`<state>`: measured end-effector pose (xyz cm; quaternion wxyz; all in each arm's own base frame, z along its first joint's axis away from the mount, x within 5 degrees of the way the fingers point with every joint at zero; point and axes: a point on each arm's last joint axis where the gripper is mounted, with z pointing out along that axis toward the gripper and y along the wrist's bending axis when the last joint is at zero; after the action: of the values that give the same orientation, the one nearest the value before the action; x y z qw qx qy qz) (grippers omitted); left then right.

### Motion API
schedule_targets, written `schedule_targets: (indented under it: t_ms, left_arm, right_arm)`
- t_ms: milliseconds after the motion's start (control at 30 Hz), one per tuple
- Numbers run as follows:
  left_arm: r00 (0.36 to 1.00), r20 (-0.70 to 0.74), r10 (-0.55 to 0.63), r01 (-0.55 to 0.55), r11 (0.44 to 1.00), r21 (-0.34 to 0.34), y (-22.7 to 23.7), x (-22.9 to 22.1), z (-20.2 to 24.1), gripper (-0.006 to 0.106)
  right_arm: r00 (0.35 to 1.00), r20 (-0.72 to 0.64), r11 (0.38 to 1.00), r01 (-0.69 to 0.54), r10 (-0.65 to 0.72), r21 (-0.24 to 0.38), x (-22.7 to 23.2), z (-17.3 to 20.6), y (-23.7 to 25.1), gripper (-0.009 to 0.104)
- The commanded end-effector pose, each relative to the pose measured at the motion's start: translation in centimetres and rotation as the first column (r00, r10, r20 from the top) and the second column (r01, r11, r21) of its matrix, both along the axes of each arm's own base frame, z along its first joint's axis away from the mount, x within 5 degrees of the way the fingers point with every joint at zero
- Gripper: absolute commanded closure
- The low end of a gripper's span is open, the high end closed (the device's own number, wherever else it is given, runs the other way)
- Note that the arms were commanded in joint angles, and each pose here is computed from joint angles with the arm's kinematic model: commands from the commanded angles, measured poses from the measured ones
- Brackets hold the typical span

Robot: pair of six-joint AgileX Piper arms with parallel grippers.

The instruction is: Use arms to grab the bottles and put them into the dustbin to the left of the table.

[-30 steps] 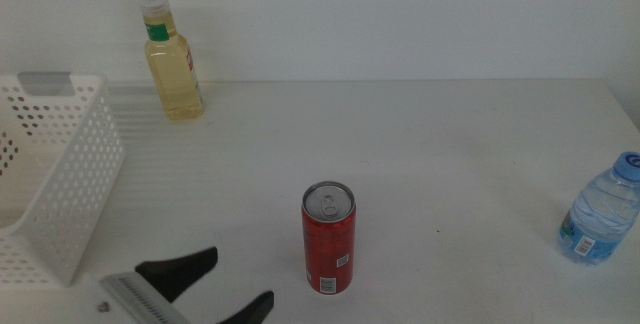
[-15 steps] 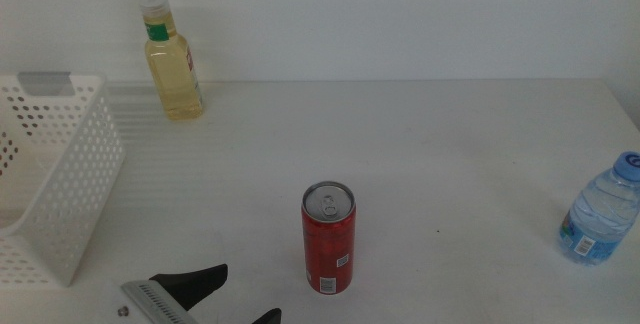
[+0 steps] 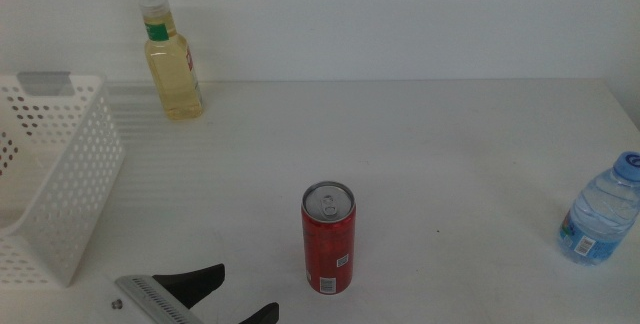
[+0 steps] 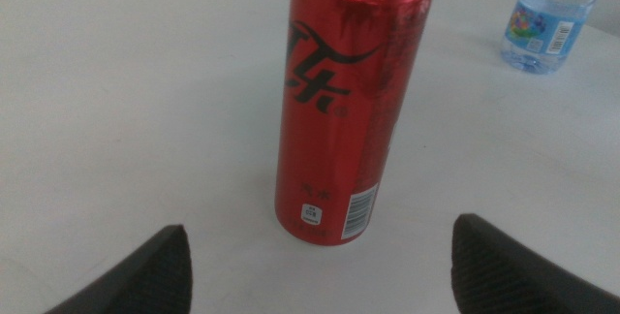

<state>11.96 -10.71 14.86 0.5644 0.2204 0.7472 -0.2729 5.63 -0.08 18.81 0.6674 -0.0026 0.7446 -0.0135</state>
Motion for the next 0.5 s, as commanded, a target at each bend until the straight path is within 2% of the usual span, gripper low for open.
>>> schedule_targets:
  t_ms: [0,167,300,467]
  left_arm:
    - [0.992,0.121,0.024,-0.008,0.991,-0.134,0.3,-0.1,1.6,0.016]
    - [0.99,0.139,-0.011,0.029,0.991,-0.133,-0.2,-0.1,1.9,0.016]
    - [0.983,0.183,-0.026,0.041,0.996,-0.082,-0.7,0.4,2.1,0.016]
    - [0.982,0.186,-0.04,0.054,0.996,-0.069,-1.5,1.1,2.4,0.016]
  right_arm:
    - [0.994,0.11,1.0,0.01,-0.009,-0.011,-0.2,1.1,-0.1,0.021]
    - [0.994,0.11,1.0,0.01,-0.009,-0.011,-0.2,1.1,-0.1,0.021]
    - [0.994,0.11,1.0,0.01,-0.009,-0.011,-0.2,1.1,-0.1,0.021]
    - [0.994,0.11,1.0,0.01,-0.009,-0.011,-0.2,1.1,-0.1,0.021]
